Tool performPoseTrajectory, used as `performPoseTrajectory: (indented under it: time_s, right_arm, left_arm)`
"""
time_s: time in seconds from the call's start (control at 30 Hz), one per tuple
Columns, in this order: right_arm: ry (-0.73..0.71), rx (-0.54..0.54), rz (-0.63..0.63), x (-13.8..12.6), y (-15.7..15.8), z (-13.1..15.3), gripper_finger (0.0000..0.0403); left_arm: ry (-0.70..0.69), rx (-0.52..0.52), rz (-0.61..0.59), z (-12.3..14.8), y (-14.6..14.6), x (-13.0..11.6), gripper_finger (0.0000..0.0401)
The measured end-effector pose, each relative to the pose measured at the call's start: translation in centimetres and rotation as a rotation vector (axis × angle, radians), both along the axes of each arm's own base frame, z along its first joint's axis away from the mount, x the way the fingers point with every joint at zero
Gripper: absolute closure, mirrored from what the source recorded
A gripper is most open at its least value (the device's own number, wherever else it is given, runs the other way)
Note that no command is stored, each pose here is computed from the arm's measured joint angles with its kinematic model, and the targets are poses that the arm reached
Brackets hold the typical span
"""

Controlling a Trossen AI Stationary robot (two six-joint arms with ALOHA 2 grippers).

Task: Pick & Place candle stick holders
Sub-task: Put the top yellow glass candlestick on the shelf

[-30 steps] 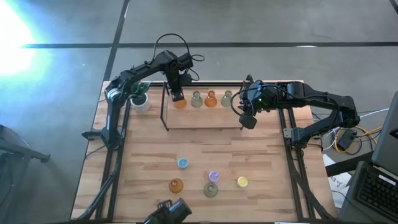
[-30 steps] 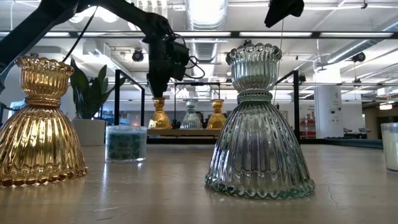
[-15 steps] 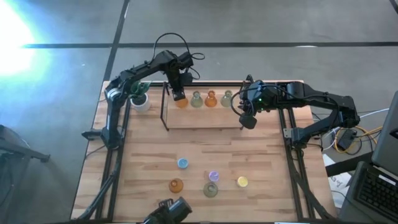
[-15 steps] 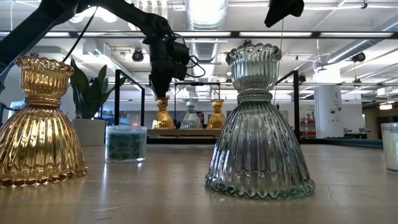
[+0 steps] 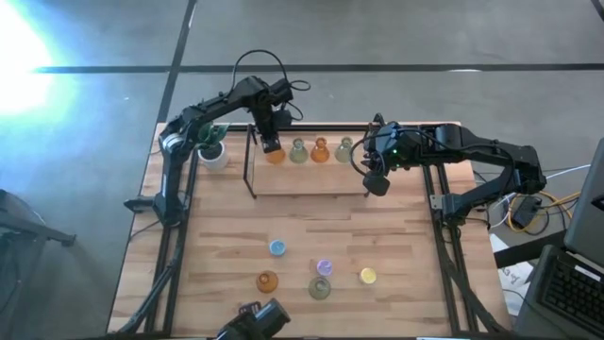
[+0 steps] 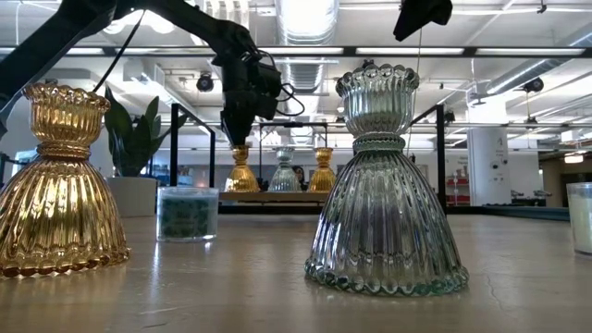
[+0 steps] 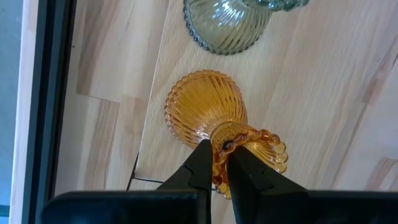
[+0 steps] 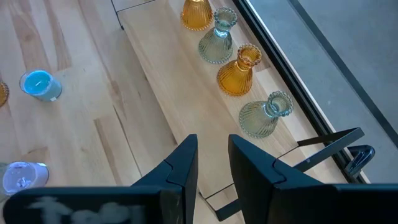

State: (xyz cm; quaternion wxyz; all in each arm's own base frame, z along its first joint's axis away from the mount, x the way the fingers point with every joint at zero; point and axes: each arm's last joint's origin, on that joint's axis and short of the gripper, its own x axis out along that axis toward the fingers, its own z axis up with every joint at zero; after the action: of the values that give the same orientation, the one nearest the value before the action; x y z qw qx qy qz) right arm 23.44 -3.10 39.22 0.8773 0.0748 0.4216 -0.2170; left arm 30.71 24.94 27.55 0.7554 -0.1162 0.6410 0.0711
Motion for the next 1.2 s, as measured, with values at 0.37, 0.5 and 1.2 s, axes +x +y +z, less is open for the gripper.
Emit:
performPoseTrajectory:
  time_s: [0.37,0.5,1.2]
  right_arm:
    - [0.000,0.000,0.000,-0.01,0.00,0.00,0.0334]
    - [-0.001,0.002,-0.002,-0.01,0.01,0.00,0.0332]
    - [0.000,0.002,-0.002,-0.02,0.02,0.00,0.0331]
  left_arm:
    - [0.013,0.000,0.013,-0.10,0.11,-0.14,0.0360]
    - [0.025,0.006,0.019,-0.27,0.30,-0.26,0.0336]
    - [-0.006,0.011,0.054,-0.15,0.54,-0.12,0.0325]
